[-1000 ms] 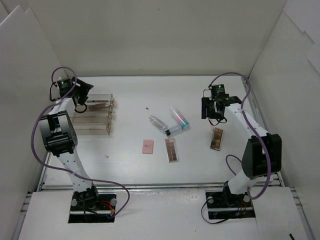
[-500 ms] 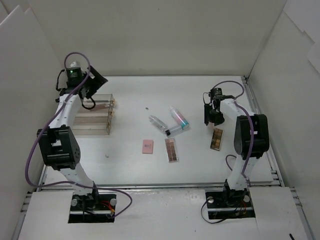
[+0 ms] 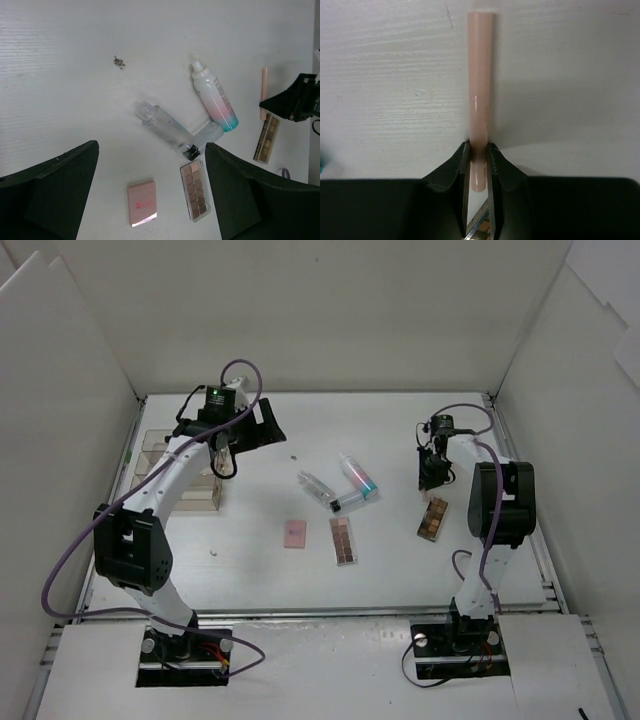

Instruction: Organize the makeup

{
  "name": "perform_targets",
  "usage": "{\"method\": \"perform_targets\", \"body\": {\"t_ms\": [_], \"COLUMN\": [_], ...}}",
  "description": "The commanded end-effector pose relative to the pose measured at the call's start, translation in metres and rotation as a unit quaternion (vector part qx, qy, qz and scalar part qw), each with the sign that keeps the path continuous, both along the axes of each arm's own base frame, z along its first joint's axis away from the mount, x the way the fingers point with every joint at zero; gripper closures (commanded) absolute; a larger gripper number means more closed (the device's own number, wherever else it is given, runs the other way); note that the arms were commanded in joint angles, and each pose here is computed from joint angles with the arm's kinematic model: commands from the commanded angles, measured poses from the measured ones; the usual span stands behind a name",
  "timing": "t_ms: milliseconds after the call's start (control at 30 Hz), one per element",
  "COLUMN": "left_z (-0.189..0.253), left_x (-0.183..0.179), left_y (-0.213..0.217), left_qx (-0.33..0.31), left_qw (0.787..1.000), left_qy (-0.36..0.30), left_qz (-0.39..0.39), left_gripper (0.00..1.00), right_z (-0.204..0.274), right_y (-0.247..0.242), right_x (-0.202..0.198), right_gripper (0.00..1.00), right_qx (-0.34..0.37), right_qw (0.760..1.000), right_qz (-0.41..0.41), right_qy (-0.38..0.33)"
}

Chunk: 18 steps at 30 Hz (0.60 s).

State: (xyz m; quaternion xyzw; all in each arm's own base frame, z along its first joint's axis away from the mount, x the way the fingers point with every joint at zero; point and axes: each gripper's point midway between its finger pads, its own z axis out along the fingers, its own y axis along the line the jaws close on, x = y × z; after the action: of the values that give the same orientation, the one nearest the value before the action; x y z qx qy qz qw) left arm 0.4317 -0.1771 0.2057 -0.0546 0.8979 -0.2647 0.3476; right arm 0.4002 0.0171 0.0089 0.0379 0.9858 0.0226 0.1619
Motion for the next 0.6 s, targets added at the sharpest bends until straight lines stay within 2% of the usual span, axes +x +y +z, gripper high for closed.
{"method": "perform_targets", "body": {"t_ms": [0, 100, 267, 567], "left_z": [0.046, 0.059, 0.086, 0.102], "left_x": [-0.015, -0.023, -0.033, -0.05], "left_y": [-0.023, -0.049, -0.101, -0.169], "left_qx": [-0.024, -0.049, -0.101, -0.145], "left_qw": [0.997, 0.993, 0.98, 0.964], "left_qy": [-0.06, -0.069, -0.087, -0.086], "left_qz": [-0.05, -0.087, -0.148, -0.207], "left_gripper": [0.18, 0.18, 0.18, 0.21], "right_z": [0.021, 0.065, 0.131, 0.178], "right_y": [0.008, 0.027, 0.081, 0.16], "right_x": [0.006, 0.011, -0.001, -0.05], "right_gripper": [1.0, 1.0, 1.0, 1.0], "right_qx": [0.013, 0.015, 0.089, 0.181], "right_qw": [0.999, 0.996, 0.978, 0.943], "right_qz": [0.013, 0.038, 0.108, 0.208], "right_qy": [-0.026, -0.082, -0.157, -0.185]}}
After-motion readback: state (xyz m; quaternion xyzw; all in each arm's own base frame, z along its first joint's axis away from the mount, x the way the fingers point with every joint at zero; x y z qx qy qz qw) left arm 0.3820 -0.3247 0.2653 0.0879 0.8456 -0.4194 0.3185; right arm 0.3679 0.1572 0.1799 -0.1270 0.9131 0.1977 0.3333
